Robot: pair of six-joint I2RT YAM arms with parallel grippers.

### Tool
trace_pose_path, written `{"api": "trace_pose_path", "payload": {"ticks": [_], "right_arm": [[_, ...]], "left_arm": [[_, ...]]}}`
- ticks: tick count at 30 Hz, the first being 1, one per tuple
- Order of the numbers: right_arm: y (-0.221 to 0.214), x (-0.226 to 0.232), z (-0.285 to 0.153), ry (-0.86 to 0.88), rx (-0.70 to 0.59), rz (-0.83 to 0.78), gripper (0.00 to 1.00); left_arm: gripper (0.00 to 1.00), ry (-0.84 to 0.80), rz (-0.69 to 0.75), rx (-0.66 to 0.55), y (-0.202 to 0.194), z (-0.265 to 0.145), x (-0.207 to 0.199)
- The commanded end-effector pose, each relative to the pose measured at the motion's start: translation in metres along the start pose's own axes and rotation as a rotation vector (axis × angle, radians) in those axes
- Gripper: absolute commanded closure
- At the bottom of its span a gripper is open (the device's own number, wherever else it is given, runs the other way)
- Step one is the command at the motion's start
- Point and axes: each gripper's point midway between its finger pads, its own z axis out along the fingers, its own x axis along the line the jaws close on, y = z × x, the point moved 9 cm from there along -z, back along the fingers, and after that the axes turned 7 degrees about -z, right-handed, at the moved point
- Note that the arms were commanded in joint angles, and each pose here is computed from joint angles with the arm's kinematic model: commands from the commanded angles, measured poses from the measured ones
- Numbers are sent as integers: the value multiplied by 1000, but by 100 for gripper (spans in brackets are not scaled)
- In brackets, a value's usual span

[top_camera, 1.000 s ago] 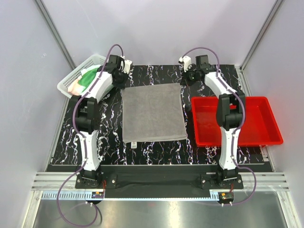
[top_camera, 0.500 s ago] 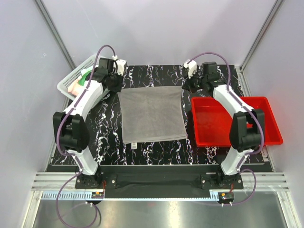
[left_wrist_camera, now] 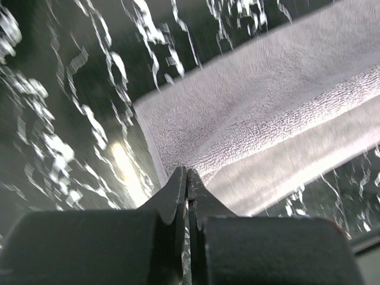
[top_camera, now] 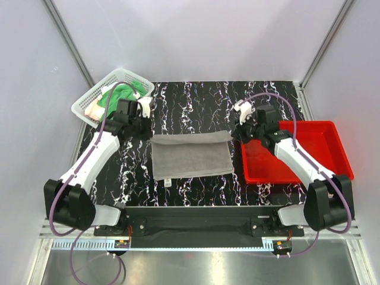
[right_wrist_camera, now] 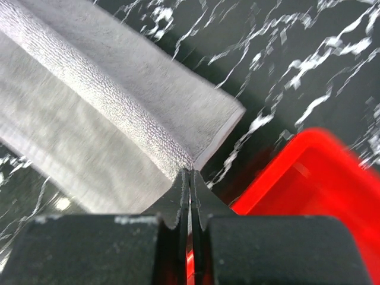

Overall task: Fold and stack the towels
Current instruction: Fold the towel

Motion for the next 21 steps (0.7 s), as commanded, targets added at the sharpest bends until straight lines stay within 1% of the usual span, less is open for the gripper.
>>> {"api": "trace_pose_path", "payload": {"ticks": [1,2,4,5,7,9,12,15,16,20,21], "right_arm": [[0,15,-10,-39,-32,34,100],[-3,19,-12,-38,-35,39,100],[-15,30,-12,-38,1,64,100],[-17,33,-14,-49,7,69,100],[-25,39,-15,-48,43,116,100],[-31,42,-16,-57,82,173,100],[-39,50,-19,-48,102,227,100],[-41,54,-22,-55,116,263,100],[-42,54,-22,-56,128,270,100],[-51,56,-22,-51,208,297,100],[-50,56,-22,-46,220,306,98]], "left_arm": [[100,-31,-72,-35,-16,-9,-8],[100,-25,-84,-18,-27,-7,-7],[100,-35,-105,-33,-36,-13,-9],[100,-30,-118,-12,-46,-11,-7],[100,-51,-141,-9,-53,-13,-10],[100,-67,-161,26,-66,-10,-10],[100,-83,-185,63,-83,-6,-11],[100,-105,-177,68,-85,-10,-16],[100,-103,-181,86,-87,-11,-16],[95,-112,-173,150,-95,-13,-17],[92,-79,-170,156,-97,-12,-16]]}}
